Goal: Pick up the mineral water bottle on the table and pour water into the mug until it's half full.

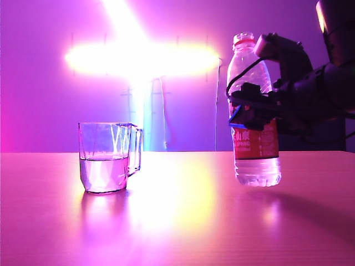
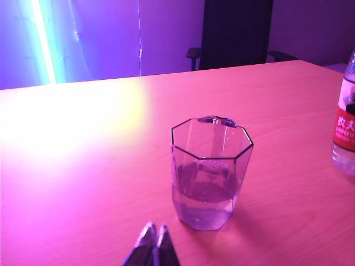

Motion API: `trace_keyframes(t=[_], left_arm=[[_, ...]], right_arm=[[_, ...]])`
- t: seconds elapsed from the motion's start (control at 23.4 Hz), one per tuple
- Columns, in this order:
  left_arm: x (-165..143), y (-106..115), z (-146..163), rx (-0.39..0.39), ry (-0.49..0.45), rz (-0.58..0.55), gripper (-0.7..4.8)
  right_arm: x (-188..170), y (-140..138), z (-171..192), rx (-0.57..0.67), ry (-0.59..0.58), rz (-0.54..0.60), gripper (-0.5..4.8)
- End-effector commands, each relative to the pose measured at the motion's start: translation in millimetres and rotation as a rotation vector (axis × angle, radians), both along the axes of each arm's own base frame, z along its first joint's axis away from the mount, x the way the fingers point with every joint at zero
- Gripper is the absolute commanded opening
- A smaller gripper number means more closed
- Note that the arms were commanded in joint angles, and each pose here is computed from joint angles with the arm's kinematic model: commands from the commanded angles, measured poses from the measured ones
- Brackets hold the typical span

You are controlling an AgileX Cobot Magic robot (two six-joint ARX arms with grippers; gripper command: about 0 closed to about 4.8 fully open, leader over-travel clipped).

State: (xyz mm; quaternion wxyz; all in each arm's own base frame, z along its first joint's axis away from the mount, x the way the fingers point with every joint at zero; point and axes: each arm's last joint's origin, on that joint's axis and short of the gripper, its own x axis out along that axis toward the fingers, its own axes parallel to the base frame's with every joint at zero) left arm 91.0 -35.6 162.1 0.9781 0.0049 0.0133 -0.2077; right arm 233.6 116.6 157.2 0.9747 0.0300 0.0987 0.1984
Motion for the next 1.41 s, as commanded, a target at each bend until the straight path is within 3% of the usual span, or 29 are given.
trace_keyframes(t=[0.04, 0.13, 0.21, 0.34, 0.47, 0.6, 0.73, 1.2, 1.41], left_arm=[[0, 0, 2, -0.006, -0.008, -0.003, -0.02], [0, 0, 2, -0.006, -0.008, -0.004, -0.02], [0, 0, 2, -0.006, -0.008, -0.004, -0.02], [0, 0, 2, -0.006, -0.008, -0.004, -0.02], [0, 0, 2, -0.006, -0.008, -0.003, -0.02], [0, 0, 2, -0.006, -0.008, -0.003, -0.02], [0, 0, 2, -0.006, -0.008, -0.004, -0.02], [0, 0, 2, -0.006, -0.008, -0.003, -0.02], [3, 8, 2, -0.006, -0.008, 0.084, -0.02]], right_arm=[[2, 1, 4, 0.026, -0.041, 0.008, 2.74], [2, 1, 3, 0.026, -0.04, 0.013, 2.79], [2, 1, 3, 0.027, -0.04, 0.015, 3.25], [2, 1, 2, 0.023, -0.033, 0.017, 3.33], [0, 1, 1, 0.024, -0.028, 0.037, 3.95], [-4, -1, -4, 0.015, -0.009, 0.037, 4.06], [-13, -6, -10, 0.02, -0.014, 0.037, 4.79], [-51, -24, -17, 0.109, -0.086, 0.054, 4.79], [-77, -37, -17, 0.143, -0.153, 0.054, 4.79]])
